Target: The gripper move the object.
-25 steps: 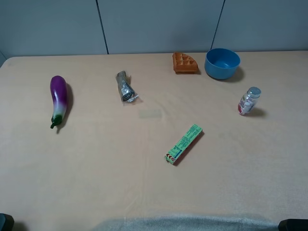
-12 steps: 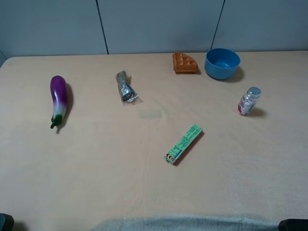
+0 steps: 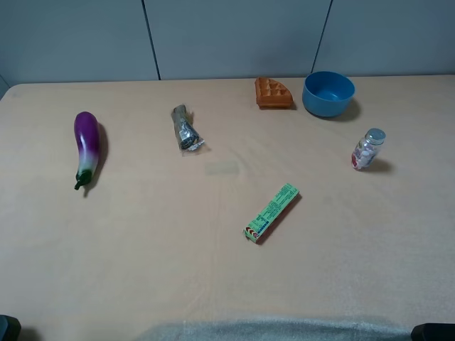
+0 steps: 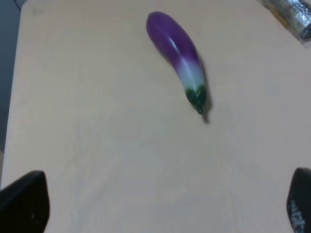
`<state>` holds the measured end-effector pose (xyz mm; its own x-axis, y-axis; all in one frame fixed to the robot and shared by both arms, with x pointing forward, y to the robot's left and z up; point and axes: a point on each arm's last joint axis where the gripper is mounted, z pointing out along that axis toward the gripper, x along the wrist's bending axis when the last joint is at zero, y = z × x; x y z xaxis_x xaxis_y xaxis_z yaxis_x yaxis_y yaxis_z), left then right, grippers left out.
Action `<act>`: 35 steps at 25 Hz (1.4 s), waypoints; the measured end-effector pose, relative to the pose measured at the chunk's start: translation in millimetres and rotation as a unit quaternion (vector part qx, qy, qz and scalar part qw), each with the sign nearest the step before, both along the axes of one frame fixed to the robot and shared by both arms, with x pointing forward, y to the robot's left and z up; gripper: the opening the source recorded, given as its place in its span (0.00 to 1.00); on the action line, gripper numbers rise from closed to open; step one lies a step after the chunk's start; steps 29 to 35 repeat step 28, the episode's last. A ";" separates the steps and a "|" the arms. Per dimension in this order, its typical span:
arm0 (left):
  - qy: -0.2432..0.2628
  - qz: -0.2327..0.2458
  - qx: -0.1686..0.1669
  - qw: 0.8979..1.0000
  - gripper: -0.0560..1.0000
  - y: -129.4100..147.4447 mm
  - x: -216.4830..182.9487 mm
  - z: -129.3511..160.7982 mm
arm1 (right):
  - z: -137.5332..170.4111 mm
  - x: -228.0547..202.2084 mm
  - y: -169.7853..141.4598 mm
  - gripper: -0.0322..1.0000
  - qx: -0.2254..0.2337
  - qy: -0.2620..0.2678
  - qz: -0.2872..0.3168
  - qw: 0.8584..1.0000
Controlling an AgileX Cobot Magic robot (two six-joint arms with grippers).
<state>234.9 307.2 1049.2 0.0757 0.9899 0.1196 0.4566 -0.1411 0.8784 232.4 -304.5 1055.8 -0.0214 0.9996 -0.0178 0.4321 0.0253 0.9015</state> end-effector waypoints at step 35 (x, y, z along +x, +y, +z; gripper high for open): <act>0.000 0.000 0.000 1.000 0.98 0.0 0.0 0.0 | 0.0 0.0 0.0 0.70 0.000 0.000 0.000 1.000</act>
